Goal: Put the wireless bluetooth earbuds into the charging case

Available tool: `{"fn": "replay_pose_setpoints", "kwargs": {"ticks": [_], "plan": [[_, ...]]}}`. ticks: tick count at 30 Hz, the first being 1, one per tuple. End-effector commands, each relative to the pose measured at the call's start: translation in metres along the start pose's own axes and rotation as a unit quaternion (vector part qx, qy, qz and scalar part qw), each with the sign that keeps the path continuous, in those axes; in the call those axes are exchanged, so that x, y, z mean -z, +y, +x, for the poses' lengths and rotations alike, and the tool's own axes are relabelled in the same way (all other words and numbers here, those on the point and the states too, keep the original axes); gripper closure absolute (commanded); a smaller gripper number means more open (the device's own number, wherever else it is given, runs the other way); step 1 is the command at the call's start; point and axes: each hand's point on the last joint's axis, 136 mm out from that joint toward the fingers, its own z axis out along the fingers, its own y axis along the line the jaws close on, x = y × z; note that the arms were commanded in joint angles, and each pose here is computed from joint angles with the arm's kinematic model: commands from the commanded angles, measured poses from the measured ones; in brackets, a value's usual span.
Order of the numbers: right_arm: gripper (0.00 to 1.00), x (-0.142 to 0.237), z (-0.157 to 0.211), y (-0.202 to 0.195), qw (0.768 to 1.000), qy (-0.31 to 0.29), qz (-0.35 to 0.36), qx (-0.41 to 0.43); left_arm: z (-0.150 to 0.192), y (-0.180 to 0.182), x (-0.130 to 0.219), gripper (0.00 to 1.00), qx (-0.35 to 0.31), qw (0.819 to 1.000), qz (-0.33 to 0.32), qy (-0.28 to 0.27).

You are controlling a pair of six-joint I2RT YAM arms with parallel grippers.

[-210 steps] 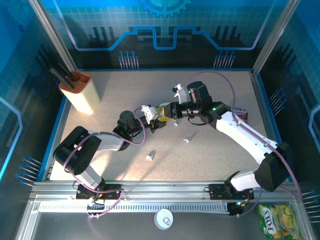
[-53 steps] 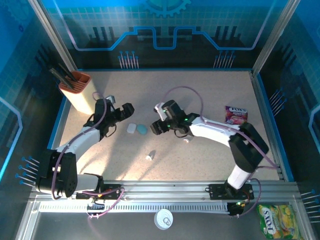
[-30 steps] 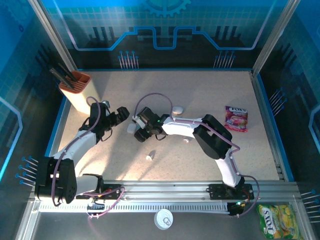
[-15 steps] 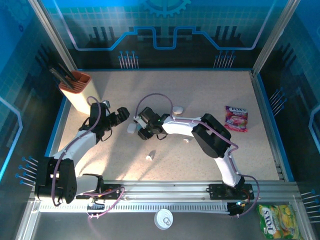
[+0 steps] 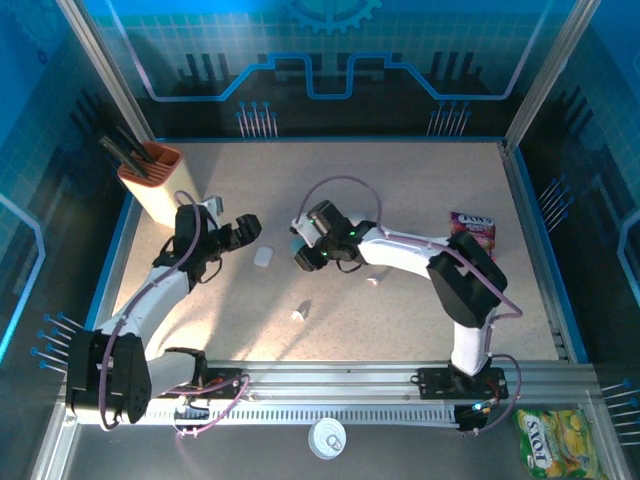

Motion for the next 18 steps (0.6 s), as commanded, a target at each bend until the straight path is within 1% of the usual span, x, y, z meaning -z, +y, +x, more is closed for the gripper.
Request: {"fn": "replay_pose_setpoints", "kwargs": {"ticks": [1,3,5,7,9,11,13,16,17,18], "plan": [[0.61,0.037,-0.011,0.007,0.998,-0.034,-0.044,0.030,0.002,-0.039,0.010,0.01,-0.082,0.992,0.097,0.001],[0.61,0.057,-0.011,0.005,0.997,-0.039,-0.057,0.032,-0.001,-0.061,0.017,0.01,-0.114,0.983,0.140,-0.017],[0.62,0.078,-0.011,0.004,0.996,-0.047,-0.072,0.033,-0.001,-0.087,0.027,0.03,-0.163,0.966,0.194,-0.047],[0.63,0.098,-0.012,0.002,0.994,-0.057,-0.086,0.031,0.003,-0.110,0.036,0.03,-0.208,0.948,0.235,-0.059],[0.63,0.117,-0.014,0.000,0.993,-0.068,-0.096,0.029,0.014,-0.134,0.042,0.03,-0.265,0.922,0.276,-0.060],[0.63,0.137,-0.015,0.001,0.990,-0.076,-0.113,0.032,0.034,-0.156,0.047,0.03,-0.327,0.890,0.315,-0.051],[0.63,0.153,-0.016,0.000,0.989,-0.081,-0.121,0.035,0.050,-0.171,0.051,0.03,-0.370,0.862,0.345,-0.044],[0.63,0.172,-0.013,0.003,0.987,-0.077,-0.127,0.052,0.071,-0.191,0.059,0.04,-0.401,0.827,0.394,-0.028],[0.63,0.177,-0.012,0.006,0.987,-0.072,-0.132,0.060,0.078,-0.198,0.062,0.07,-0.408,0.813,0.415,-0.023],[0.63,0.182,-0.011,0.010,0.986,-0.071,-0.138,0.067,0.084,-0.204,0.066,0.07,-0.413,0.801,0.434,-0.020]]}}
